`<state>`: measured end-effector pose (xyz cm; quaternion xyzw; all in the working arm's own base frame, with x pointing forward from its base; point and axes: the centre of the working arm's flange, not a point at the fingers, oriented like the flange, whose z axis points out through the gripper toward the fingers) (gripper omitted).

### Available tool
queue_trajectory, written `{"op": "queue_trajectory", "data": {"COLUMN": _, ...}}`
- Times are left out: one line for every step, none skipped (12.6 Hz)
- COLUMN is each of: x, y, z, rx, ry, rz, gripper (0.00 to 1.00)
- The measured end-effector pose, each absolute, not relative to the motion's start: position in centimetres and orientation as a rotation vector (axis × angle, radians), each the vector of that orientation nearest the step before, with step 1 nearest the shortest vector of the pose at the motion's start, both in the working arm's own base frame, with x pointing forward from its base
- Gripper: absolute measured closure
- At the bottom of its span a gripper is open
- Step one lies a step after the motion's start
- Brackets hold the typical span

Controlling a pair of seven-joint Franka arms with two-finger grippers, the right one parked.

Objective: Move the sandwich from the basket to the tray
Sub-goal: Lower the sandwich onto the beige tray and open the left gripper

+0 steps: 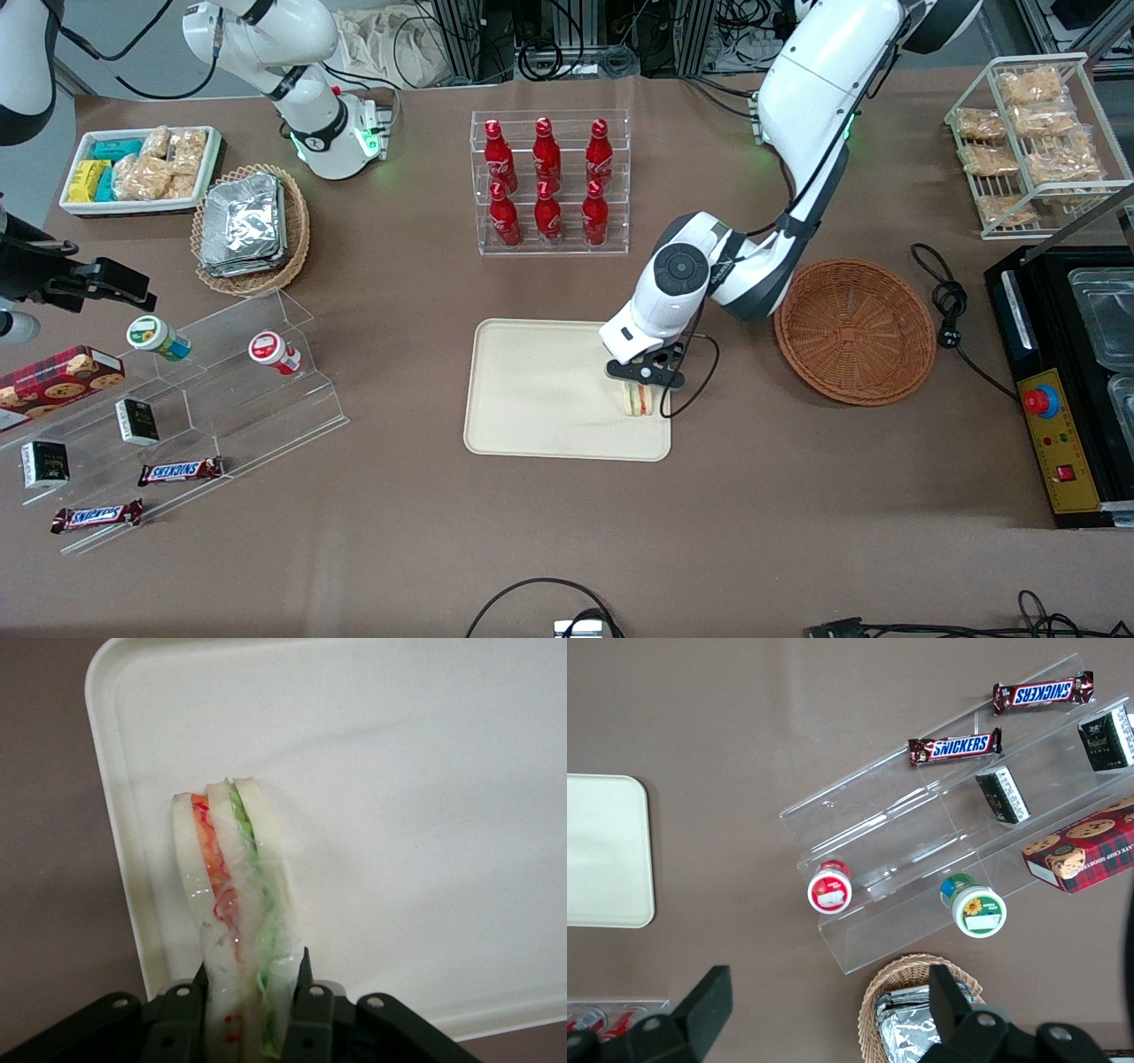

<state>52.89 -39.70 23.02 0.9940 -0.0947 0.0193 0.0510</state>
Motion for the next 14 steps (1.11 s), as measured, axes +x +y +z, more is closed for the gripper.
{"op": "queue_trajectory", "data": {"x": 52.9, "y": -39.7, "z": 23.0, "rx": 3.025, "ry": -0.286, "rz": 0.059, "gripper": 0.63}}
{"op": "queue_trajectory", "data": {"x": 52.9, "y": -39.7, "z": 23.0, "rx": 3.026, "ry": -0.281, "rz": 0.059, "gripper": 0.62}}
{"op": "queue_trajectory", "data": {"x": 52.9, "y": -39.7, "z": 23.0, "rx": 3.027, "ry": -0.271, "rz": 0.058, "gripper": 0.54}}
{"op": "queue_trajectory", "data": {"x": 52.9, "y": -39.7, "z": 23.0, "rx": 3.027, "ry": -0.26, "rz": 0.058, "gripper": 0.44}}
{"op": "queue_trajectory", "data": {"x": 53.0, "y": -39.7, "z": 23.1, "rx": 3.027, "ry": -0.249, "rz": 0.06, "gripper": 0.33}}
{"op": "queue_trajectory", "data": {"x": 53.1, "y": -39.8, "z": 23.4, "rx": 3.025, "ry": -0.23, "rz": 0.068, "gripper": 0.22}}
{"op": "queue_trajectory", "data": {"x": 53.4, "y": -40.0, "z": 23.7, "rx": 3.022, "ry": -0.208, "rz": 0.078, "gripper": 0.11}}
{"op": "queue_trajectory", "data": {"x": 53.7, "y": -40.1, "z": 24.3, "rx": 3.016, "ry": -0.188, "rz": 0.092, "gripper": 0.03}}
{"op": "queue_trajectory", "data": {"x": 54.2, "y": -40.3, "z": 24.9, "rx": 3.011, "ry": -0.161, "rz": 0.107, "gripper": 0.03}}
{"op": "queue_trajectory", "data": {"x": 54.8, "y": -40.3, "z": 25.7, "rx": 3.01, "ry": -0.129, "rz": 0.115, "gripper": 0.01}}
{"op": "queue_trajectory", "data": {"x": 55.3, "y": -40.4, "z": 26.5, "rx": 3.017, "ry": -0.095, "rz": 0.11, "gripper": 0.01}}
{"op": "queue_trajectory", "data": {"x": 55.9, "y": -40.4, "z": 27.6, "rx": 3.03, "ry": -0.055, "rz": 0.092, "gripper": 0.0}}
{"op": "queue_trajectory", "data": {"x": 56.6, "y": -40.4, "z": 28.9, "rx": 3.05, "ry": -0.022, "rz": 0.077, "gripper": 0.0}}
{"op": "queue_trajectory", "data": {"x": 57.3, "y": -40.3, "z": 30.2, "rx": 3.078, "ry": 0.005, "rz": 0.065, "gripper": 0.0}}
